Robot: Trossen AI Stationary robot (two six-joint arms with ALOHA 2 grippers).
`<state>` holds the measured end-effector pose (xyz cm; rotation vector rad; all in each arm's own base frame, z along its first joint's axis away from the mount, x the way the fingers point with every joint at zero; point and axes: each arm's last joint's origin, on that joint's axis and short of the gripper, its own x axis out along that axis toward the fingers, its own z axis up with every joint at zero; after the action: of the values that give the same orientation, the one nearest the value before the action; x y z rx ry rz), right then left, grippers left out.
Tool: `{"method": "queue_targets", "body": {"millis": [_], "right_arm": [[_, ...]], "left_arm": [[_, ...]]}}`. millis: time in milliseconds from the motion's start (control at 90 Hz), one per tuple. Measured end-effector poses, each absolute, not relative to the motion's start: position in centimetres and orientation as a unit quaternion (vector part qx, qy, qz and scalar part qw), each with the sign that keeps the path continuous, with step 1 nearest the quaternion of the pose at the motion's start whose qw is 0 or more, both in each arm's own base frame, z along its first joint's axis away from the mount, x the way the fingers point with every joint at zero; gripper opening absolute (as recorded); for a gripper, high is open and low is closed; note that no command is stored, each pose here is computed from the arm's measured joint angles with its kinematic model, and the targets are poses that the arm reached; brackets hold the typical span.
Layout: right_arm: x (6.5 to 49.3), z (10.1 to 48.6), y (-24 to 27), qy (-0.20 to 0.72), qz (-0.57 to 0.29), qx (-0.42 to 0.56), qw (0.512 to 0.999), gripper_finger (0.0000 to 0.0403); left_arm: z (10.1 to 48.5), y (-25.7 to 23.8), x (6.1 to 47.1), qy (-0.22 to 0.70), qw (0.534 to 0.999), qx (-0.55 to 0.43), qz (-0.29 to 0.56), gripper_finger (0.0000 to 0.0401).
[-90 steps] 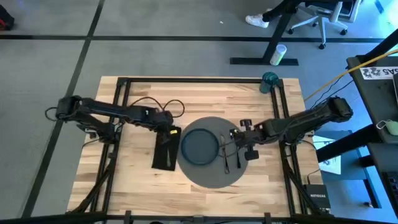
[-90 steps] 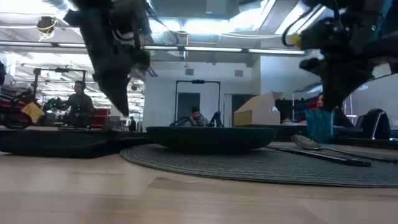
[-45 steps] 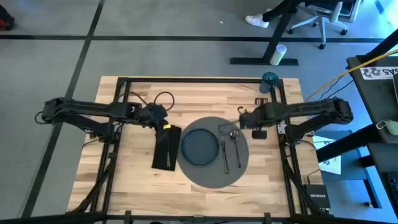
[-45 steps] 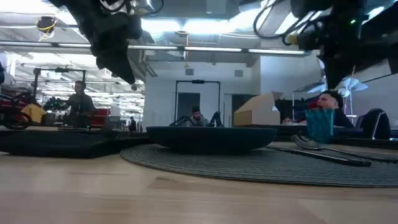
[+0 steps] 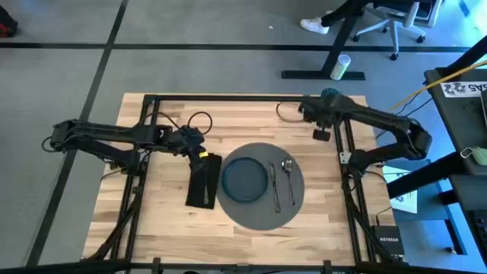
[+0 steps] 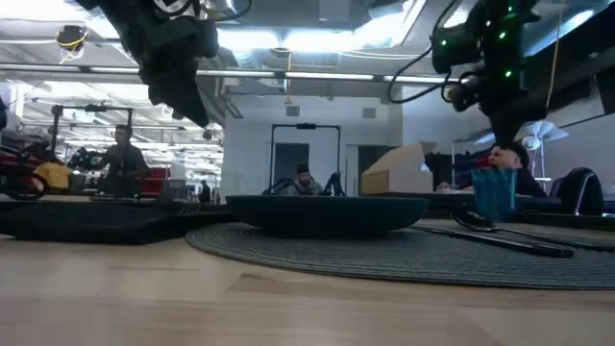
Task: Set table place
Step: Move the blue cup to the top right of the table
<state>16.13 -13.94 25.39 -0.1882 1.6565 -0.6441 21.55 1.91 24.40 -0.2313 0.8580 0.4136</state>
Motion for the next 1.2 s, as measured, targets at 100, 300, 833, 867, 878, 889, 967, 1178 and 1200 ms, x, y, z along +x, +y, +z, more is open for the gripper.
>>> {"method": "queue_targets", "body": {"millis": [100,300,833,867,878,889,967,1178,1200], "right_arm": [[15.3,25.4,-15.6,0.712,-0.287,-0.066,0.637,0.0122],[13.6,25.5,-17.8,0.697,-0.292,-0.034,0.654,0.0148],[13.5,24.5,-19.7,0.677,-0.331,0.000,0.657,0.0152],[13.7,24.4,-19.9,0.673,-0.346,0.002,0.653,0.0152],[13.7,24.4,-20.0,0.672,-0.351,0.003,0.652,0.0152],[13.8,24.3,-20.1,0.671,-0.357,0.004,0.650,0.0152],[14.0,24.0,-20.6,0.662,-0.385,0.012,0.643,0.0152],[14.5,21.9,-22.0,0.674,-0.402,0.041,0.618,0.0152],[14.6,21.6,-22.1,0.677,-0.404,0.042,0.614,0.0152]], "left_arm": [[24.4,1.9,21.5,0.413,0.882,-0.111,0.199,0.0000],[24.3,1.9,21.5,0.416,0.880,-0.110,0.199,0.0000],[24.2,1.9,21.5,0.418,0.880,-0.108,0.198,0.0000],[24.2,1.9,21.5,0.418,0.880,-0.108,0.199,0.0000],[24.2,1.9,21.5,0.418,0.880,-0.108,0.199,0.0000],[24.2,1.9,21.5,0.418,0.880,-0.108,0.199,0.0000],[24.2,1.9,21.5,0.418,0.880,-0.106,0.201,0.0000],[24.2,1.9,21.4,0.421,0.880,-0.099,0.198,0.0000],[24.2,1.9,21.4,0.421,0.880,-0.098,0.197,0.0000]]}}
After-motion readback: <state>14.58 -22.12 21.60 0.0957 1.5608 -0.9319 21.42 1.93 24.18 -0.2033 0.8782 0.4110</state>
